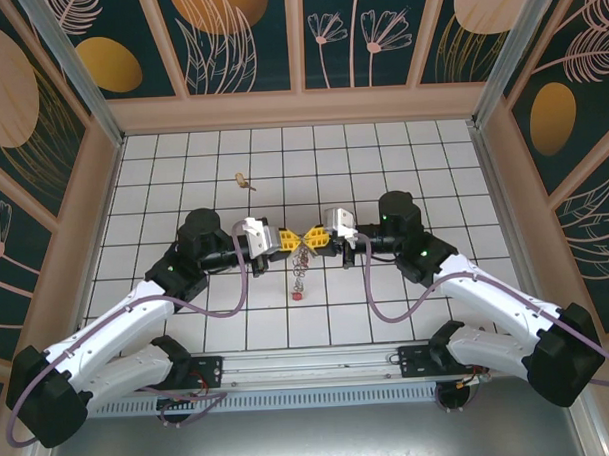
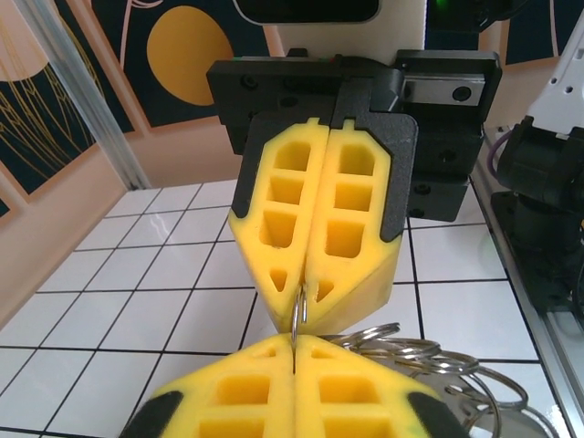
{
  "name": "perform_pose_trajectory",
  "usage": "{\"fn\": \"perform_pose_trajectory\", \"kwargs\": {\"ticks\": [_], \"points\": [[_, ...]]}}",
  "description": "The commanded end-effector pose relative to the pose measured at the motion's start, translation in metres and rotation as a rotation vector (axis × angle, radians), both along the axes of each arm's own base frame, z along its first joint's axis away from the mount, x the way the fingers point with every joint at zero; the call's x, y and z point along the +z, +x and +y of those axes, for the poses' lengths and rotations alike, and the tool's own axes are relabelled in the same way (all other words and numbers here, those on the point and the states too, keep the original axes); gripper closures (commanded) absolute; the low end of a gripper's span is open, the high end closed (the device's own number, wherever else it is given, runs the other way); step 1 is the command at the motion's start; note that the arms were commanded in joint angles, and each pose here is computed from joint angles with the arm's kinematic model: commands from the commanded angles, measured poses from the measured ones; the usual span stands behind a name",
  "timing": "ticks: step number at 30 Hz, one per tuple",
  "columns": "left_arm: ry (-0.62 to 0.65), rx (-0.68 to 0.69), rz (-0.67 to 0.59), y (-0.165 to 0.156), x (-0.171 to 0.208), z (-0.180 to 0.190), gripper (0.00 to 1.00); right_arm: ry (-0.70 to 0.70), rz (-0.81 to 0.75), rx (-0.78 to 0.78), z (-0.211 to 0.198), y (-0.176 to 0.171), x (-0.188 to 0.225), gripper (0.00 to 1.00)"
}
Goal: Put the keys on the keyring
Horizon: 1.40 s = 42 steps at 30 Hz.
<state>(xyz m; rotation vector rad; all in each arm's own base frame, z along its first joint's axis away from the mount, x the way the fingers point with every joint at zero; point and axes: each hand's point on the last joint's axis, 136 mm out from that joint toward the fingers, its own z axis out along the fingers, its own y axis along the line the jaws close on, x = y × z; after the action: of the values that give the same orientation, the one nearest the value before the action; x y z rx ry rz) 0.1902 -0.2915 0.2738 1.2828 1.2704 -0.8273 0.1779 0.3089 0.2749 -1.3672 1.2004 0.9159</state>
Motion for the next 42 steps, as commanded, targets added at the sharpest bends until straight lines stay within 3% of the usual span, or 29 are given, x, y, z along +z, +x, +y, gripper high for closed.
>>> {"fn": "perform_pose_trajectory", "kwargs": {"ticks": [1,13,22,27,31,42], "points": [[-0.021,0.007,-0.029,-0.002,0.008,0.001,0.66,0.064,-0.058,0.001,0.0,-0.002,0.021,1.0],[0.058,0.034,0.003,0.005,-0.012,0.003,0.69,0.099,-0.044,0.022,0.0,-0.007,0.027,1.0],[0.03,0.021,-0.033,0.005,0.003,0.001,0.7,0.059,-0.036,0.039,0.004,-0.008,0.018,1.0],[0.051,0.009,-0.049,0.001,0.005,0.004,0.74,0.039,-0.038,0.049,0.004,-0.009,0.015,1.0],[0.065,0.004,-0.037,0.001,0.005,0.004,0.85,0.034,-0.043,0.054,0.004,-0.009,0.015,1.0],[0.084,-0.066,0.032,0.002,-0.004,-0.01,0.86,0.049,-0.051,0.072,0.008,-0.011,0.019,1.0]]}}
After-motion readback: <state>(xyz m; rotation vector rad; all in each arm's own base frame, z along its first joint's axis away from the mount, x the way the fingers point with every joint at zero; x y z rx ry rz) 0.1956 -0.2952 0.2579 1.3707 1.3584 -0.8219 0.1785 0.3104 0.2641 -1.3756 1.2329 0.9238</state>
